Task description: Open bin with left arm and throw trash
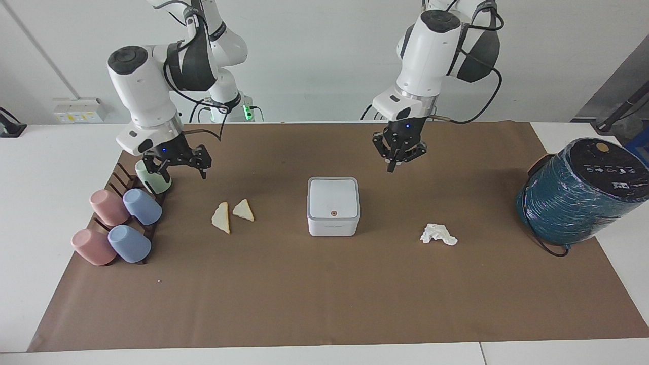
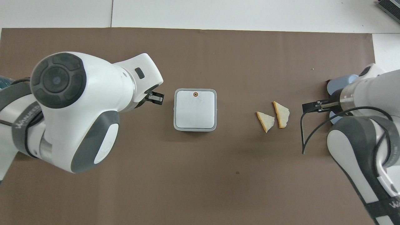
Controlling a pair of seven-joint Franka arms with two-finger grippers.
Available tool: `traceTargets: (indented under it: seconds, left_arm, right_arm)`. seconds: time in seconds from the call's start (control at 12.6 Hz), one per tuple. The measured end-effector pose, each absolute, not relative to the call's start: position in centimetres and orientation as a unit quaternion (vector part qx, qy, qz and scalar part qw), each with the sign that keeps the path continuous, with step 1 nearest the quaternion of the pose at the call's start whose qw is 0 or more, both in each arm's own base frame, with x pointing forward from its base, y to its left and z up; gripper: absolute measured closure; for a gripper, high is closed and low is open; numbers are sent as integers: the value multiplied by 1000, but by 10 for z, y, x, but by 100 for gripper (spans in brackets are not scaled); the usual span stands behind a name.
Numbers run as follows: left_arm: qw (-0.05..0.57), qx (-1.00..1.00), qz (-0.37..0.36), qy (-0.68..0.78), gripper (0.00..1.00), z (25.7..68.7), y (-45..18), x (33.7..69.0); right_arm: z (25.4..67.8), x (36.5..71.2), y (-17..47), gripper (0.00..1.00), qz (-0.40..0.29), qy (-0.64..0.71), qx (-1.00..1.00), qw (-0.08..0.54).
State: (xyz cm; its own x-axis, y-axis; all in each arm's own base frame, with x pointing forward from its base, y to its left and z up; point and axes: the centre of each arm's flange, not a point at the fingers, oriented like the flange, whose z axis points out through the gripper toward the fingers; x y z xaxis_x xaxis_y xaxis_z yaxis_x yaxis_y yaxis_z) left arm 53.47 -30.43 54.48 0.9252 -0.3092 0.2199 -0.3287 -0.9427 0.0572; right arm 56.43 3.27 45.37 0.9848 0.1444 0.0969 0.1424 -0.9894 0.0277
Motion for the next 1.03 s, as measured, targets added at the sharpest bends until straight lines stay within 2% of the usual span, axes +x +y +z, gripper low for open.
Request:
traceTargets:
  seconds: [0.16,0.4,0.88,0.95,1.03]
  left_arm:
    - [55,980,111,-155,99,520,-336,535]
    - [69,977,132,-154,99,507,-362,535]
    - [83,975,142,-148,99,456,-398,540]
    - [82,976,141,-147,99,449,-400,542]
    - [82,976,140,-146,99,442,-400,543]
  right_arm:
    - [405,586,48,0,62,98,993,14]
    - [345,605,54,0,76,137,988,18]
    - [298,594,70,0,64,179,982,15]
    - [291,590,70,5,63,181,981,15]
    - [287,587,69,5,61,182,981,15]
